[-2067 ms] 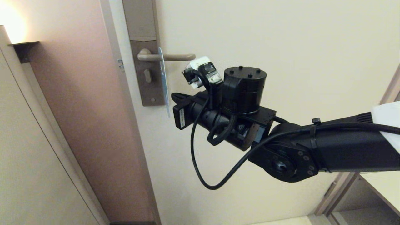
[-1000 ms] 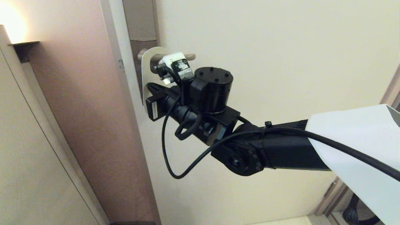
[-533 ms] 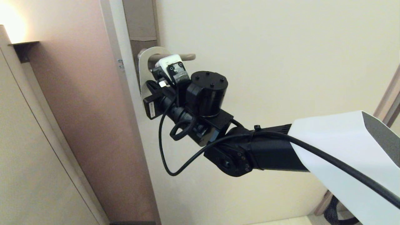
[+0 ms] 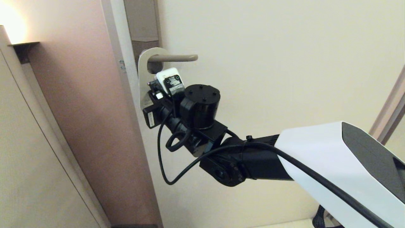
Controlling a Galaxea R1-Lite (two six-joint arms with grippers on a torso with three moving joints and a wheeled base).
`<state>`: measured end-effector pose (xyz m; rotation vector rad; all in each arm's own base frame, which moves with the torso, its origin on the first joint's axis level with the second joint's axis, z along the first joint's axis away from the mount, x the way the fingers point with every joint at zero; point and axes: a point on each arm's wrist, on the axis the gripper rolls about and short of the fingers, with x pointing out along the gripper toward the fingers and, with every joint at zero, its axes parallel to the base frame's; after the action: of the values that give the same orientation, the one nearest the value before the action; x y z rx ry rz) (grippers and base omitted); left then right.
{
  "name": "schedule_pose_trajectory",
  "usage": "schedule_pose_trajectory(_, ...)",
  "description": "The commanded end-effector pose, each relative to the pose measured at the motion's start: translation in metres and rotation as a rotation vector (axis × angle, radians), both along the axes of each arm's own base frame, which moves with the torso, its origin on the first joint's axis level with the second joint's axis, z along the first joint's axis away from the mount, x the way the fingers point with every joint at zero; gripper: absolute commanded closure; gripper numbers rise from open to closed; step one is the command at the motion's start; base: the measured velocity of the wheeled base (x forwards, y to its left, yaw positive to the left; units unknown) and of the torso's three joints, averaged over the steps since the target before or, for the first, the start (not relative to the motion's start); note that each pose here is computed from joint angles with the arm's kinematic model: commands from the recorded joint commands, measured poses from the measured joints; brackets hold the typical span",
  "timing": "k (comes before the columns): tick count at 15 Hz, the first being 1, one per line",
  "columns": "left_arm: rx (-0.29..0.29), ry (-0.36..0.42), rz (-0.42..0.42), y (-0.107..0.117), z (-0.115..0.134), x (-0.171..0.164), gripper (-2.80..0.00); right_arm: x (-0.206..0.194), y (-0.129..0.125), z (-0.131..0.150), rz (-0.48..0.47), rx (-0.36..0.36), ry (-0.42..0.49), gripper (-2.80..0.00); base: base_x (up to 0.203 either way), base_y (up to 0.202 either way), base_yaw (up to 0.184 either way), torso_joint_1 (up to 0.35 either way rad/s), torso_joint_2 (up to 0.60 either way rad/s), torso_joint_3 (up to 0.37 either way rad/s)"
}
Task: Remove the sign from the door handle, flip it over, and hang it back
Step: Hang the sign back with the other side facing out
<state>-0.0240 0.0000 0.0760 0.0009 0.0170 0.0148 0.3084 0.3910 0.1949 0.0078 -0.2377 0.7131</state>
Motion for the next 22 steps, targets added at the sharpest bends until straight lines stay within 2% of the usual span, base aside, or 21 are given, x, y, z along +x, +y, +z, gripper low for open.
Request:
schedule_pose_trajectory(1,0.000,0.001,0.000,0.000,0.000,0.000,0.00,0.000,0.002,0.013,0.001,0.038,-0.035,0.00,0.000,0.000,0.000,0.000,0.00,0.000)
schedule_pose_trajectory(4,0.001,0.001,0.000,0.000,0.000,0.000,0.00,-0.001,0.002,0.027,-0.002,0.064,-0.073,0.00,0.000,0.000,0.000,0.000,0.00,0.000)
schedule_pose_trajectory(7,-0.001,0.001,0.001,0.000,0.000,0.000,0.00,-0.003,0.004,0.026,0.003,0.064,-0.072,0.00,0.000,0.000,0.000,0.000,0.00,0.000)
schedule_pose_trajectory(14,-0.001,0.001,0.001,0.000,0.000,0.000,0.00,-0.001,0.016,0.001,0.015,0.029,-0.043,0.00,0.000,0.000,0.000,0.000,0.00,0.000)
schedule_pose_trajectory(22,-0.001,0.001,0.001,0.000,0.000,0.000,0.00,0.016,0.013,-0.017,-0.032,0.023,-0.036,0.00,0.000,0.000,0.000,0.000,0.00,0.000)
